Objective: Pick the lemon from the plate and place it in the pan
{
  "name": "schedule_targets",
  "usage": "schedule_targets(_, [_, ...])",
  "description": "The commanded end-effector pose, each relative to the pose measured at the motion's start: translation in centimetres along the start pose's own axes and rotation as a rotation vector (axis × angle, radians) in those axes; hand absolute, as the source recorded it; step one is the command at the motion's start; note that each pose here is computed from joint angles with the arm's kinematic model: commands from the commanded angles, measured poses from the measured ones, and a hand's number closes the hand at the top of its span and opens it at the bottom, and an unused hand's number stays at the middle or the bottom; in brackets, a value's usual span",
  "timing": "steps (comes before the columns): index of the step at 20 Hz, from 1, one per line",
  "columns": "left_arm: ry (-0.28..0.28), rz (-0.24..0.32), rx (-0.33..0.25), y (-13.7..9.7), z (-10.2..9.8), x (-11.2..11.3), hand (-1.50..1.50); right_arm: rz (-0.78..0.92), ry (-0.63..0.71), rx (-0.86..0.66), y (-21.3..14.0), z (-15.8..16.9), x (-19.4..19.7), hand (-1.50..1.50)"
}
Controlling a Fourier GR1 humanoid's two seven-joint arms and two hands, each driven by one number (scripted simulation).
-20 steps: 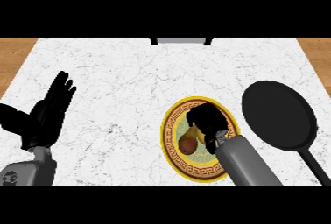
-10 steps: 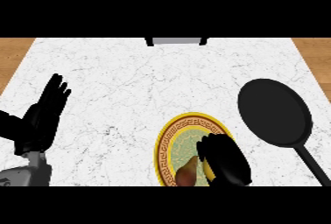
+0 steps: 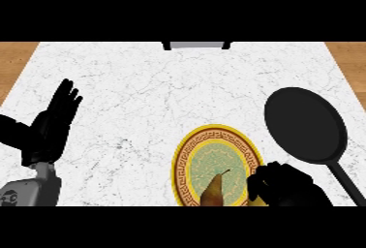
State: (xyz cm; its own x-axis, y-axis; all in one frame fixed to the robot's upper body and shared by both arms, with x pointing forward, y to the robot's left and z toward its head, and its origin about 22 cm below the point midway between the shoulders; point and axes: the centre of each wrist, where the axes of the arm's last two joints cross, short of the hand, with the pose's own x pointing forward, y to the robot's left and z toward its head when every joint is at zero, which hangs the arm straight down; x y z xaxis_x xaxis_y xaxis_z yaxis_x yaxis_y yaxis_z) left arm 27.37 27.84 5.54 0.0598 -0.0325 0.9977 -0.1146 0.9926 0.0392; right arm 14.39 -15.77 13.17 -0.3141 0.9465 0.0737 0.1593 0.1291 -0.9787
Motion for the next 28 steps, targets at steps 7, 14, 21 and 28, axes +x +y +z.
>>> schedule_targets(7, [-0.009,0.016,-0.023,-0.2,-0.9,-0.7,0.0,-0.076,0.159,-0.128,-4.1,-2.4,-4.6,1.5])
schedule_targets(14, [-0.015,0.018,-0.028,-1.1,0.3,1.4,0.0,-0.125,0.258,-0.174,-3.7,-3.0,-12.3,1.5])
schedule_targets(21, [-0.034,-0.005,-0.043,-1.2,-0.6,0.2,0.0,-0.179,0.305,-0.217,-1.5,-7.1,-22.0,1.5])
schedule_targets(28, [-0.014,0.007,-0.042,-1.8,-1.0,0.8,0.0,-0.223,0.213,-0.134,4.6,-8.9,-26.3,1.5])
